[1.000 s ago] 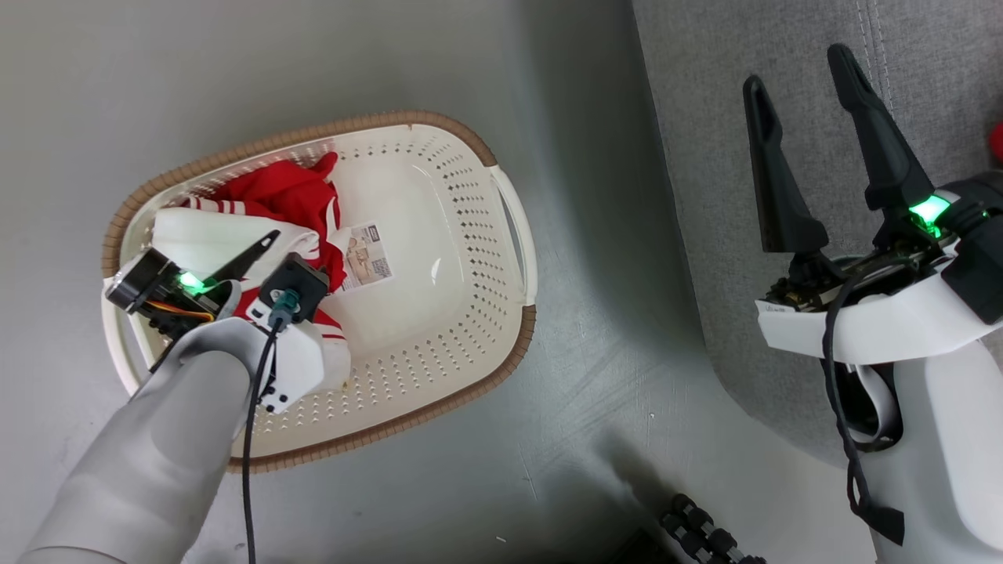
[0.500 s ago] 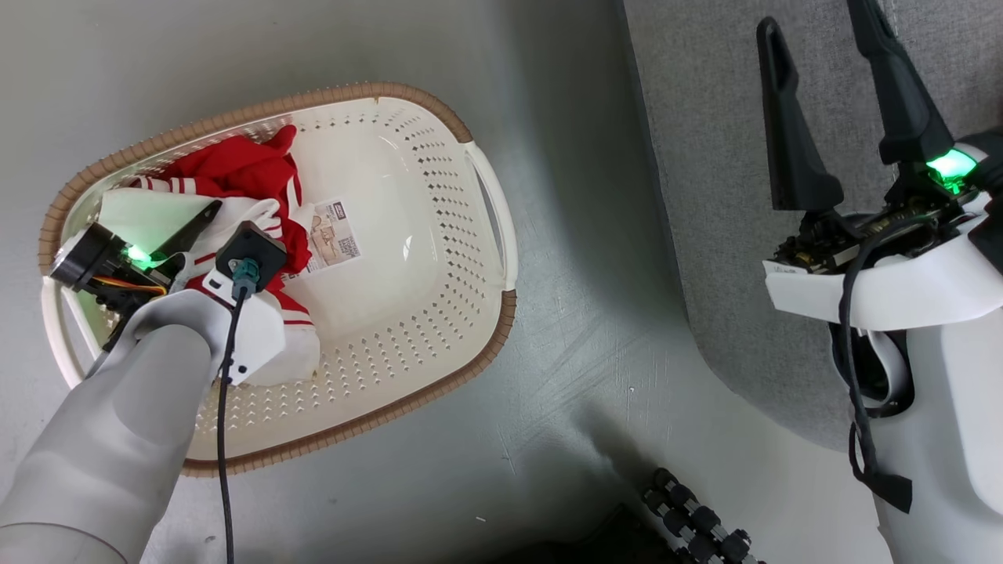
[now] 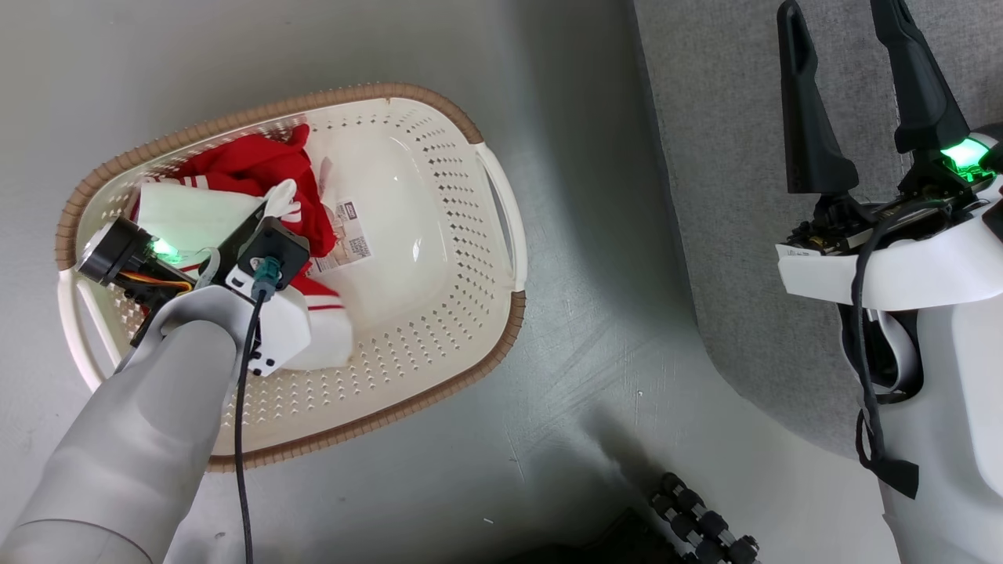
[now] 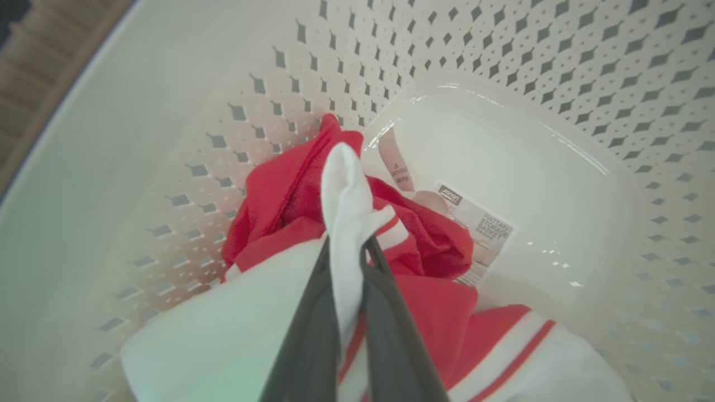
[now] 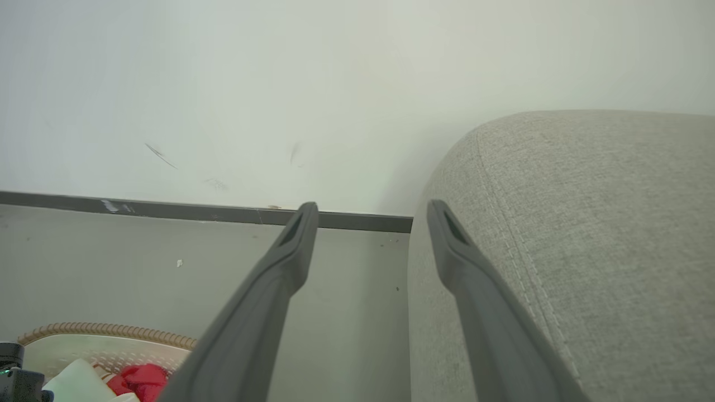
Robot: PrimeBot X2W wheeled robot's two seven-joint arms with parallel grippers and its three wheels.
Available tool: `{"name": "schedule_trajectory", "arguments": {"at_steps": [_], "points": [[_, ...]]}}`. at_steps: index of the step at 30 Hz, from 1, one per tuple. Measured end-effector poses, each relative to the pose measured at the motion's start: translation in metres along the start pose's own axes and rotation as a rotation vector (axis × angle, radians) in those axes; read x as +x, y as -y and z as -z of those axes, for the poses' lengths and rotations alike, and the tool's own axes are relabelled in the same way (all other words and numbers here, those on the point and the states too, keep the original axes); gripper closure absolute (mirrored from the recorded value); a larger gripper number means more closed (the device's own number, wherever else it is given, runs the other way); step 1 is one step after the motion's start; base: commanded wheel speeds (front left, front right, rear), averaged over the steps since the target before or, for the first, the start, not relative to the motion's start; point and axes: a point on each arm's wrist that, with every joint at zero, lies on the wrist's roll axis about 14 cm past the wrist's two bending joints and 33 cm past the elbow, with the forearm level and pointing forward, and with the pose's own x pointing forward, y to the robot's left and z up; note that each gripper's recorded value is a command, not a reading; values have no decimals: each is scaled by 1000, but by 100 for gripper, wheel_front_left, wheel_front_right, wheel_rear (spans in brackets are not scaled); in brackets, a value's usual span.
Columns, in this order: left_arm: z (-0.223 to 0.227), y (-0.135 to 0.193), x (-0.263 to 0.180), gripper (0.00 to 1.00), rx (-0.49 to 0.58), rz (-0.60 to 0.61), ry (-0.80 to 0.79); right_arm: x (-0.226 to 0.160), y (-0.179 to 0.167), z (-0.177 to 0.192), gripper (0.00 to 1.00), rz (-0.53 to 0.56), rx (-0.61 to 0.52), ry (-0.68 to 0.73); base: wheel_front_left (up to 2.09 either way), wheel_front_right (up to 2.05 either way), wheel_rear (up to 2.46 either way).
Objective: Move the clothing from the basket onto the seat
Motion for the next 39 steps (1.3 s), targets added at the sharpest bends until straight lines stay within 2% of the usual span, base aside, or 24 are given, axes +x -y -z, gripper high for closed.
{"name": "schedule_trajectory", "arguments": {"at_steps": [8,15,20,33,39], "points": [[-10,-18,-16,100,-126,-81,55,7,-7,-8,0,-18,9,26,0,0,0],[-30,-32,-34,100,-164,-140,122,9,-14,-15,0,-33,11,37,0,0,0],[-47,-43,-51,100,-229,-189,176,9,-19,-24,0,-43,26,53,0,0,0],[-118,-93,-106,100,-271,-331,392,7,-31,-47,0,-71,36,80,0,0,0],[-147,-112,-140,100,-243,-388,486,-3,-35,-58,0,-79,29,90,0,0,0]]}}
